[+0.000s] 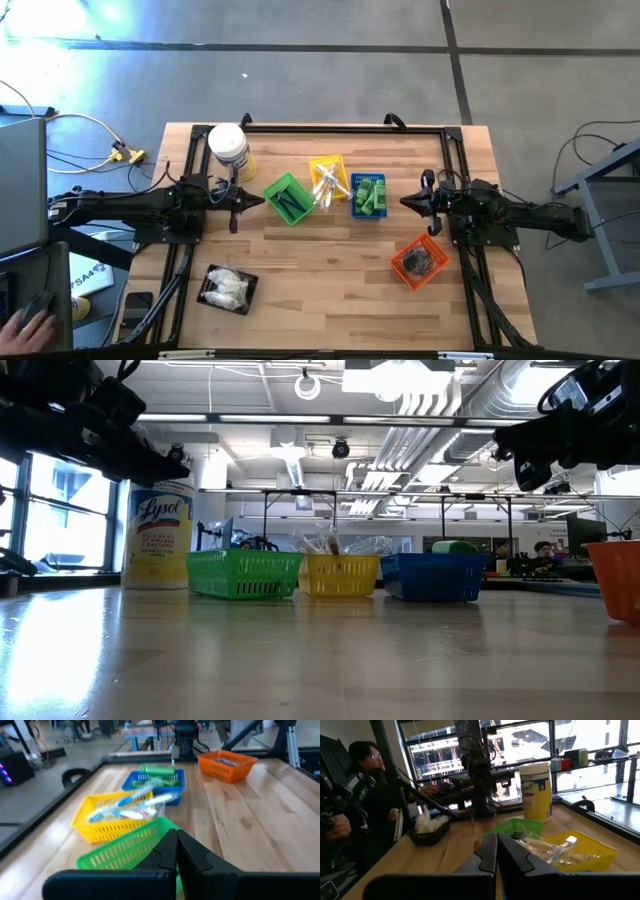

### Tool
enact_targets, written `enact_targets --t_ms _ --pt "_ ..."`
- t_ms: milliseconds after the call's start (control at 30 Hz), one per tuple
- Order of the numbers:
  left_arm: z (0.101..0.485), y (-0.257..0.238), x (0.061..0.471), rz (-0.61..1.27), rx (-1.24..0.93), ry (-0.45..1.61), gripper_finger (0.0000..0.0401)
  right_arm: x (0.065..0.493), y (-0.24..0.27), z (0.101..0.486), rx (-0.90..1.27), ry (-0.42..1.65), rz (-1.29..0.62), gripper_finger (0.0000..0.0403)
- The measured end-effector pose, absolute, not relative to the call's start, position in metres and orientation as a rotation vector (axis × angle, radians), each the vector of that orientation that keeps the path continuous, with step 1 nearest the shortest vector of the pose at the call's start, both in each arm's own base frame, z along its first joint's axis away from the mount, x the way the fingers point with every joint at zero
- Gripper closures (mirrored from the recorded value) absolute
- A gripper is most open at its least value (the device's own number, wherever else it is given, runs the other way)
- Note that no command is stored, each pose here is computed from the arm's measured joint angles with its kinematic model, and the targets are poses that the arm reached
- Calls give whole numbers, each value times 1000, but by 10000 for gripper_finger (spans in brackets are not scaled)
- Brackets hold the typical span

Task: Pick & Place Travel size toiletries
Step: Return to Home Position

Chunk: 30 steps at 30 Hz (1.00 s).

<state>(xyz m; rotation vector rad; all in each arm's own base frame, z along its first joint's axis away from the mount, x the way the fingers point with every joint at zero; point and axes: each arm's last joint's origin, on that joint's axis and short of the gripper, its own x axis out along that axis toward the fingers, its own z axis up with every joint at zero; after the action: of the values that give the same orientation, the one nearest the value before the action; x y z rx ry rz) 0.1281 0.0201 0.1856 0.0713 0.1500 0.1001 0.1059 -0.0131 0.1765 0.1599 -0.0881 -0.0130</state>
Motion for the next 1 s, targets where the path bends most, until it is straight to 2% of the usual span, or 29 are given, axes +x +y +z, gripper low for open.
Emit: enact_targets --t_ms 233,400,1000 --pt "180 20 130 80 22 193 401 106 -13 175 169 -77 -16 399" --pt "157 18 127 54 16 159 401 106 -13 174 189 -67 -17 399" --pt "156 19 127 75 -22 131 401 111 -14 166 180 12 -43 399"
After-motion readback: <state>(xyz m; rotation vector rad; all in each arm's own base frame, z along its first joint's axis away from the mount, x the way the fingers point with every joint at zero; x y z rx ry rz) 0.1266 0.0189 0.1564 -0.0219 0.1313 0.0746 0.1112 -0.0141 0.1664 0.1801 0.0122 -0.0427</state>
